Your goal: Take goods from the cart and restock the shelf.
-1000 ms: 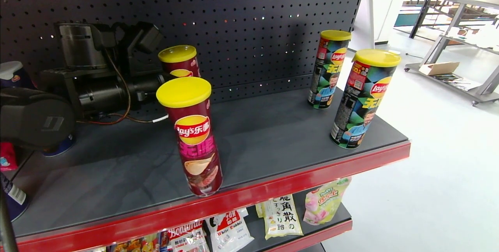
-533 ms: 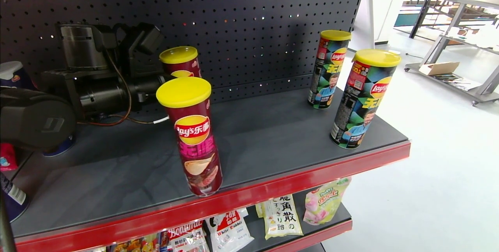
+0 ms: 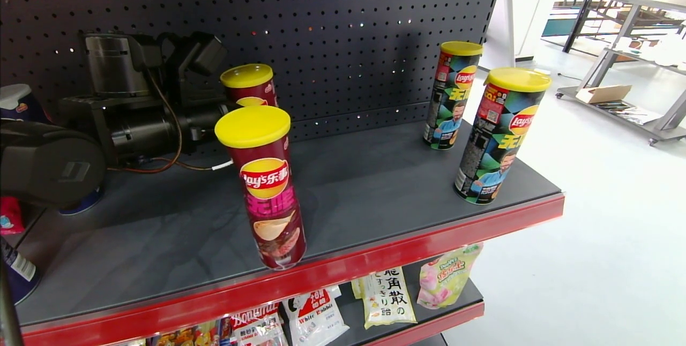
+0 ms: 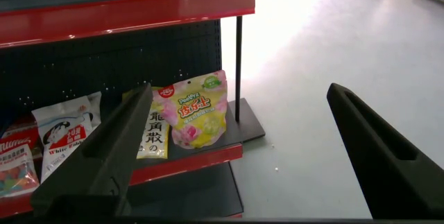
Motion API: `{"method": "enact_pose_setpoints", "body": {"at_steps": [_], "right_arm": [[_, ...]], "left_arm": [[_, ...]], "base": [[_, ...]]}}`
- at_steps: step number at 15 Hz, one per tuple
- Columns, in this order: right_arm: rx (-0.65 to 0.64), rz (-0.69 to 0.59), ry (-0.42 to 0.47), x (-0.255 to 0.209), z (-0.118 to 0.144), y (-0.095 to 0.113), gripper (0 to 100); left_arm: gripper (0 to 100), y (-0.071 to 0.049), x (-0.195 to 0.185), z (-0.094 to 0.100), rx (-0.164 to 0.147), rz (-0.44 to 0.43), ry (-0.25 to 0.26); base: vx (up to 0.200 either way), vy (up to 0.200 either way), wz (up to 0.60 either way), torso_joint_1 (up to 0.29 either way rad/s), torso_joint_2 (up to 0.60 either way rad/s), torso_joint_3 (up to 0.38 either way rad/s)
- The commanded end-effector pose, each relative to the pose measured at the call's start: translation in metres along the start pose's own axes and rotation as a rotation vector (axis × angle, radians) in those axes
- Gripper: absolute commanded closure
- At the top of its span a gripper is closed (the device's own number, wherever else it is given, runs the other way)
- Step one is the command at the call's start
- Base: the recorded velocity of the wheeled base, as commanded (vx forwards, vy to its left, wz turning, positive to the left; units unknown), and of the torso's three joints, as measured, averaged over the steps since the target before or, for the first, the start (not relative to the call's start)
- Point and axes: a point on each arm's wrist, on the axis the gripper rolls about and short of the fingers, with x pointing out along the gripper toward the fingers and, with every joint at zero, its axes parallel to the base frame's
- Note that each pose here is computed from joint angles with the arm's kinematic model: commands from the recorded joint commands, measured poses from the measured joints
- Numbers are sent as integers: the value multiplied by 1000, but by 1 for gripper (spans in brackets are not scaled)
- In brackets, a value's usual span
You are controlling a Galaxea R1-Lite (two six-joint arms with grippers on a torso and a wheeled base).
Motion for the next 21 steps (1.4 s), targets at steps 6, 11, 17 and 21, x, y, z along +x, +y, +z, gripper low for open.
{"method": "enact_pose_setpoints", "body": {"at_steps": [6, 11, 17, 21], "right_arm": [[-1, 0, -1, 0, 0, 0, 0], [-1, 0, -1, 0, 0, 0, 0], [-1, 0, -1, 0, 0, 0, 0], [-1, 0, -1, 0, 0, 0, 0]], "left_arm": [[0, -1, -1, -4, 9, -3, 13], [0, -2, -7, -3, 12, 1, 11], [0, -8, -51, -16, -2, 34, 42], [0, -13, -89, -32, -17, 70, 66]], "base": [[0, 0, 0, 0, 0, 0], [0, 0, 0, 0, 0, 0], [0, 0, 0, 0, 0, 0], [0, 0, 0, 0, 0, 0]]}}
